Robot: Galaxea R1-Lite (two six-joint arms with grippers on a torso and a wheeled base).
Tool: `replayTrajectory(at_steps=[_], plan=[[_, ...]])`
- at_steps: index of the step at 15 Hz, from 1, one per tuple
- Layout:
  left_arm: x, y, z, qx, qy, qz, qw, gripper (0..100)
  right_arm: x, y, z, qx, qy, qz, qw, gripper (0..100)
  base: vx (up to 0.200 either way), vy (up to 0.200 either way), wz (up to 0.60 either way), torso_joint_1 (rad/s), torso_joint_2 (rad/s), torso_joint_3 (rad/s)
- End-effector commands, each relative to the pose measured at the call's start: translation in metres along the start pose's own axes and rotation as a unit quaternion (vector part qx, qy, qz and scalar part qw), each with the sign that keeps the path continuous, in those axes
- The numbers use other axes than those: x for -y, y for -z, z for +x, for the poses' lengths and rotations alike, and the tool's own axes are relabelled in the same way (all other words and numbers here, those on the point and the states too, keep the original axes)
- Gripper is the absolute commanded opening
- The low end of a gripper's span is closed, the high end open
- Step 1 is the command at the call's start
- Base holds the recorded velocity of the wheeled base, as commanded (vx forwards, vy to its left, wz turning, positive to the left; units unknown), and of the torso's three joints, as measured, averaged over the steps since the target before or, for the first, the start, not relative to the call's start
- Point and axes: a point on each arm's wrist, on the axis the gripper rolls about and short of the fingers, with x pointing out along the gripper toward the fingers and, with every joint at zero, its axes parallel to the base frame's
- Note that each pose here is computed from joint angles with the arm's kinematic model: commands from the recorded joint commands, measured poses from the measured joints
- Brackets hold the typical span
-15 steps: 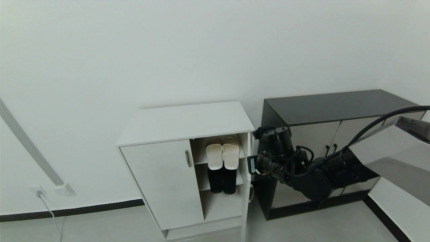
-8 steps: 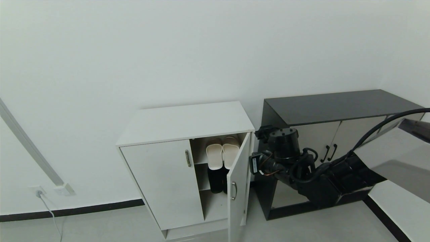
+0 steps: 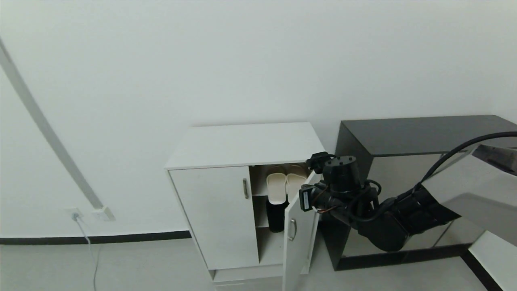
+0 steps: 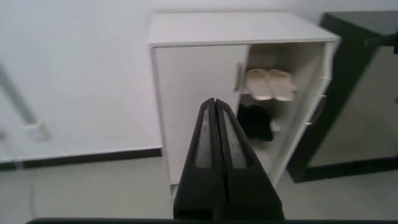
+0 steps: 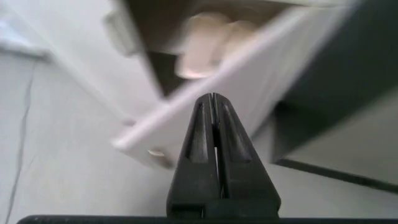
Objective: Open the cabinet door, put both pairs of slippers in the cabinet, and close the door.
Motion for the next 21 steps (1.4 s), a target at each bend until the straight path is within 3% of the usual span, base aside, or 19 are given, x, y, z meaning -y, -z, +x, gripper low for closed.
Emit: replayTrajectory(at_steps=[1,7,14,18,21], plan=[[0.000,0.000,0.000,0.000,-0.001,0.000,1.0000,0,0.004,0.000,0.000,0.003,0.004,0.001,1.000,0,0.000,0.000,0.60,0.002,0.00,-0.002],[0.000,0.000,0.000,0.000,-0.001,0.000,1.0000,0,0.018,0.014,-0.004,-0.002,0.020,-0.007,1.000,0,0.000,0.000,0.00,0.000,0.00,0.000],[0.000,0.000,0.000,0.000,-0.001,0.000,1.0000,0,0.024,0.016,-0.005,0.029,0.020,-0.029,0.999,0,0.000,0.000,-0.09,0.000,0.00,-0.001],[0.000,0.000,0.000,0.000,-0.001,0.000,1.0000,0,0.025,0.015,-0.001,0.071,0.026,-0.056,0.996,0,0.000,0.000,0.00,-0.057,0.13,0.071],[0.000,0.000,0.000,0.000,-0.001,0.000,1.0000,0,0.026,0.026,-0.010,0.050,0.031,-0.063,0.996,0,0.000,0.000,0.00,0.000,0.00,0.000]])
